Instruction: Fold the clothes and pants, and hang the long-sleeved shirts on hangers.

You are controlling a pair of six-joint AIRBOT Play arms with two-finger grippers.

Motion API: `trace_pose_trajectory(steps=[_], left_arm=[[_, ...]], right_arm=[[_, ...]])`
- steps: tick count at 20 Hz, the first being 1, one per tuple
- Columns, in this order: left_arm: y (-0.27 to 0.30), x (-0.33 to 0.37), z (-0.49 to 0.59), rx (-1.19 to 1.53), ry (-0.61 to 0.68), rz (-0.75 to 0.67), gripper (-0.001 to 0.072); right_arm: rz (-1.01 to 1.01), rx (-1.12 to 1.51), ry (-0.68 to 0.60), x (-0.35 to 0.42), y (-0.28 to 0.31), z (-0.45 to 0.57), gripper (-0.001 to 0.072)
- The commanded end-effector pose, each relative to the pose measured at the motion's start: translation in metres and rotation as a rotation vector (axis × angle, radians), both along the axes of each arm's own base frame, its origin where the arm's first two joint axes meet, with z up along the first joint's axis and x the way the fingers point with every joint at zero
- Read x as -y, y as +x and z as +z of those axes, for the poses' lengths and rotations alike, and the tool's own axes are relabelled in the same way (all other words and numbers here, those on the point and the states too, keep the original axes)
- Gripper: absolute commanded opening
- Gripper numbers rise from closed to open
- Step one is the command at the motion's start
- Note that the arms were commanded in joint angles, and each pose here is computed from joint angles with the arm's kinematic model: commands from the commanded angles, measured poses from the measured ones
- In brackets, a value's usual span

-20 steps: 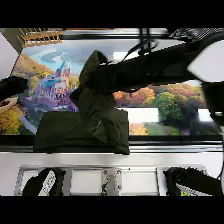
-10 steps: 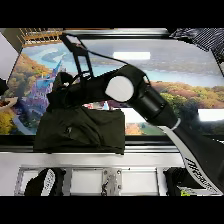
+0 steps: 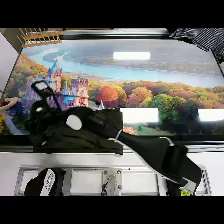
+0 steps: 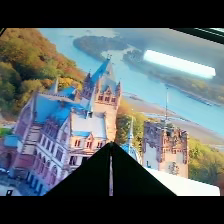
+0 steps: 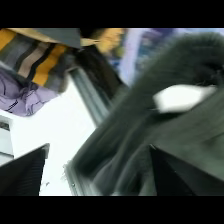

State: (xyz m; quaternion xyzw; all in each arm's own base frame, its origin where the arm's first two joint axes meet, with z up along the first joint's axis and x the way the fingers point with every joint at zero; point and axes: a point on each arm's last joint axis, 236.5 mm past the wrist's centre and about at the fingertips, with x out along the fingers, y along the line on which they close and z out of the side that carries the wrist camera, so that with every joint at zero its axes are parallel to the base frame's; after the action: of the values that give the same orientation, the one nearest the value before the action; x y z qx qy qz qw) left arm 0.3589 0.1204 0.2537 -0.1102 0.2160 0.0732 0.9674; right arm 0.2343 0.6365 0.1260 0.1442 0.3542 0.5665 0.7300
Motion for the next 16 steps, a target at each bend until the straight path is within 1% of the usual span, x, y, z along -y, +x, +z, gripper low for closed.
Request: trace_pose_trajectory(steps=[1,4,7,9,11,13,16], left_arm=[[0.004,0.006,0.011,-0.052,-0.002,-0.057,0.0007],[0.006,0.011,0.019,-0.089,-0.005,-0.100,0.0007],[0.004,0.014,0.025,-0.079,0.004,-0.104,0.0006],[-0.004,0.020,0.020,-0.080,-0.004,-0.105,0.0007],[-0.014,0.027,0.000,-0.109,-0.030,-0.106,0.0007],[-0.025,0.035,-0.031,-0.154,-0.087,-0.094,0.0007],[-0.035,0.053,-0.075,-0.209,-0.158,-0.114,0.0006]], right_arm=[[0.032,-0.002,0.051,-0.035,-0.022,-0.042,0.0718],[0.083,-0.038,0.004,-0.018,-0.014,-0.042,0.0718],[0.038,-0.044,0.006,0.011,0.029,-0.024,0.0718],[0.006,-0.020,-0.011,0.044,0.058,-0.012,0.0718],[0.012,0.000,-0.078,0.092,0.076,-0.020,0.0718],[-0.029,-0.054,-0.159,0.155,0.090,-0.044,0.0718],[-0.188,-0.193,-0.258,0.267,0.093,-0.092,0.0718]])
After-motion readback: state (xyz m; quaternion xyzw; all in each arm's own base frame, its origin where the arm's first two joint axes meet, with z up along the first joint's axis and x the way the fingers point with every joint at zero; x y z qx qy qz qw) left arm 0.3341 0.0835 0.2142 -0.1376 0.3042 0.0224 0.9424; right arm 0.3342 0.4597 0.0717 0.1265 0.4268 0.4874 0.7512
